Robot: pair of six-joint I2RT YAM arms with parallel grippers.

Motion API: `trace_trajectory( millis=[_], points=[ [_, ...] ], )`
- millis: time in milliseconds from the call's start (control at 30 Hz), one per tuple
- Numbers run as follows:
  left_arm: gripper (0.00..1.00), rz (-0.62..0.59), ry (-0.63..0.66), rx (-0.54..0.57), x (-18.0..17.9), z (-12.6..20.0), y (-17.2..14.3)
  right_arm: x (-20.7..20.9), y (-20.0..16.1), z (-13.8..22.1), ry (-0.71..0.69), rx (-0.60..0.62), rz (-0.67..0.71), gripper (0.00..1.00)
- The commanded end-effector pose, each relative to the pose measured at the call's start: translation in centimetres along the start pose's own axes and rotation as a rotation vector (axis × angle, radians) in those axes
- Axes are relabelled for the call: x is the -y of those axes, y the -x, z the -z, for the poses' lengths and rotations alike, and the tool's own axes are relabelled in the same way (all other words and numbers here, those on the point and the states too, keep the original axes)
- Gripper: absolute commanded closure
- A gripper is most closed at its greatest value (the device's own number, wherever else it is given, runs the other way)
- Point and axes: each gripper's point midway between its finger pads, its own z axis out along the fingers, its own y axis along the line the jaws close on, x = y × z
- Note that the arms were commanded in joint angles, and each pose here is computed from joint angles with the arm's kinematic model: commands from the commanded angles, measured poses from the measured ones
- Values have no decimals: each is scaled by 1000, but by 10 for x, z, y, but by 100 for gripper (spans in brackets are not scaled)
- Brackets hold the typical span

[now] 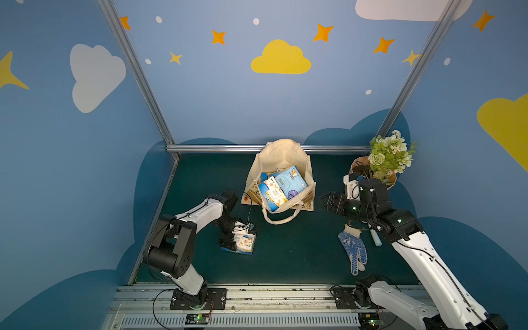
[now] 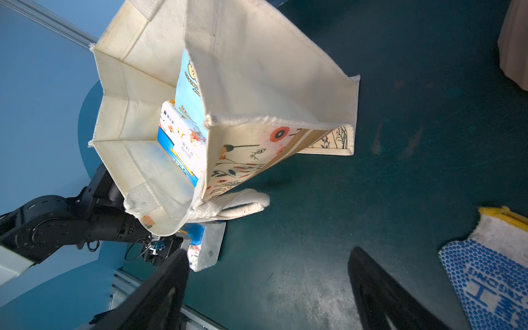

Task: Put tissues into the canvas bag
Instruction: Pick up the pack of facial tissues from the center of the board.

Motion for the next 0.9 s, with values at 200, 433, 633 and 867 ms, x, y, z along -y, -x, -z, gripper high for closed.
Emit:
trace_trajectory(
  millis=[200,433,633,867],
  points=[
    [39,109,7,43,7,28,10,-3,5,-1,13,9,24,12],
    [36,227,-4,93,22,71,20,-7,8,-3,26,10,37,12],
    [36,309,16,144,36,115,34,-12,10,-6,47,3,47,12],
    [37,343,124,308,34,182,77,-13,9,-5,58,-3,61,12]
  ],
)
